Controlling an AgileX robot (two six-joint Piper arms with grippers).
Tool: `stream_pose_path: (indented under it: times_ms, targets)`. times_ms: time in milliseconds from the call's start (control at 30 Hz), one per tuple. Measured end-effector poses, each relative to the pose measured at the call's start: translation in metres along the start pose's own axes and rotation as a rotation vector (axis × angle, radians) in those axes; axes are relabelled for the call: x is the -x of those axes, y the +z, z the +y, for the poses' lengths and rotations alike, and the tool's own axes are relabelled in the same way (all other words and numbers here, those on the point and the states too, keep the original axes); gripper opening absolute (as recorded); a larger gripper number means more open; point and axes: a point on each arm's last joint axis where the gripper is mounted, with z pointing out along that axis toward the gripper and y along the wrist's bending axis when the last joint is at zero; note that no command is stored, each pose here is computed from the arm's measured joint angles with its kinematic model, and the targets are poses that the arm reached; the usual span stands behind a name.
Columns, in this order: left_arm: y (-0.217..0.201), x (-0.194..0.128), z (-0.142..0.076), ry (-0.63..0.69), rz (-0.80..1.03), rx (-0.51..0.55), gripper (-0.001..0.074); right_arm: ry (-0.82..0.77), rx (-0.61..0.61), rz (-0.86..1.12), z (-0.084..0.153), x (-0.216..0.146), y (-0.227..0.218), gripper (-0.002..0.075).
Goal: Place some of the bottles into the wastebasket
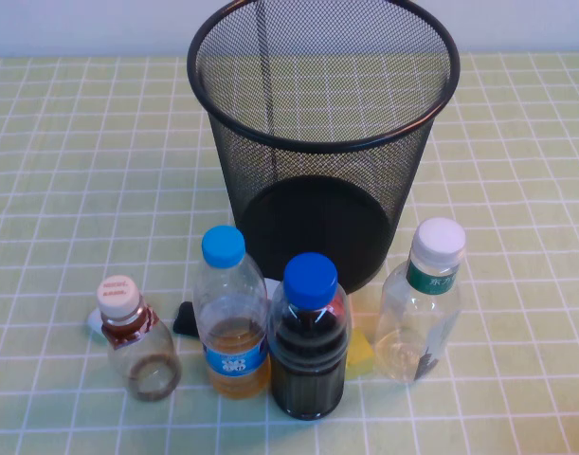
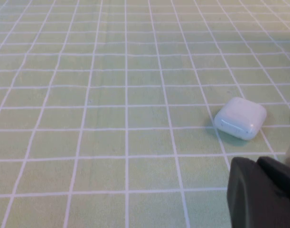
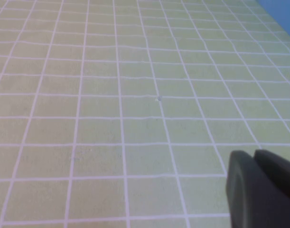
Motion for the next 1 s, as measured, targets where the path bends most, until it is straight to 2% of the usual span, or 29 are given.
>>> stream_pose_path:
  times_ms: [1000]
  targets:
    - [0.0000,0.0000,0.0000,0.000,0.000,0.000,-0.0004,-0.009,0.008,-0.036,0.0008,0.0032,-0.0001,-0.0008]
